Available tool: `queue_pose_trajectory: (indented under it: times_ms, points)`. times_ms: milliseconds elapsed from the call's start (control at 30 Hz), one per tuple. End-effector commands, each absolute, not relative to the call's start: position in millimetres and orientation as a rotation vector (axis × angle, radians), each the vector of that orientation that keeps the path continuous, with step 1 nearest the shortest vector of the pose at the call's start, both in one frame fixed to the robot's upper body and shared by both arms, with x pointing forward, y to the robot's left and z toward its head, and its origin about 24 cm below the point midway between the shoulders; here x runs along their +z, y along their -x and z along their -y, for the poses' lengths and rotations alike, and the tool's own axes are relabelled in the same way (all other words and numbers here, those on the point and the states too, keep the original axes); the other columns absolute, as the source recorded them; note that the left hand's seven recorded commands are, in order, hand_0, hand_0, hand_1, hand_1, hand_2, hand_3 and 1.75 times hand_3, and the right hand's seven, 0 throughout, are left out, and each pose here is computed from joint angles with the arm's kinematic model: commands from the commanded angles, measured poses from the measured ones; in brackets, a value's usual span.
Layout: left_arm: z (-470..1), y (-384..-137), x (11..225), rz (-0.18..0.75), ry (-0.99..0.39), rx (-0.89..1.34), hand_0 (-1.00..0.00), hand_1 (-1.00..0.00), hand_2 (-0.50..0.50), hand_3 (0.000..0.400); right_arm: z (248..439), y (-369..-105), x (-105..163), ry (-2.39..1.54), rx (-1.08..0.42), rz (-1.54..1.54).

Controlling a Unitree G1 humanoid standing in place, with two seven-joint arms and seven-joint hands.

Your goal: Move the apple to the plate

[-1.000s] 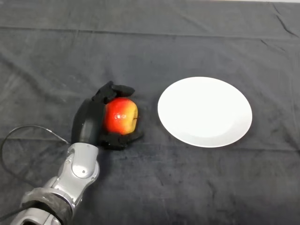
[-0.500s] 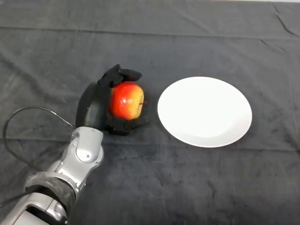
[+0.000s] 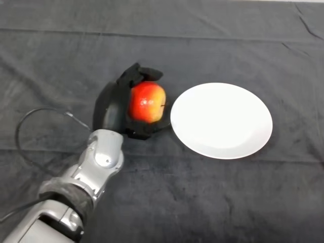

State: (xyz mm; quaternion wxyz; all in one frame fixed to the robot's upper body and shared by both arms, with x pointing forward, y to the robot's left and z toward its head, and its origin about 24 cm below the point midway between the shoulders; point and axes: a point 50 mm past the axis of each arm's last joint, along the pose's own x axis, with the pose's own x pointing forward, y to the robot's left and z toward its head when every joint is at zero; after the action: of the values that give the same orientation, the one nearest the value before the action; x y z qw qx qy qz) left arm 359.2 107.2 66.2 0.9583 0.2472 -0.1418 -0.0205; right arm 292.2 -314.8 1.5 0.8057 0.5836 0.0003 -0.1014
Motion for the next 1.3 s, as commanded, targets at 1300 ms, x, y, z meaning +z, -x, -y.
queue_pose_trajectory:
  times_ms: [1300]
  points:
    - [-11, -356, 93, 0.375, -0.611, -0.378, -1.0, -1.0, 0.0, 0.4, 318.1, -297, 9, -1.256, -0.211, 0.015]
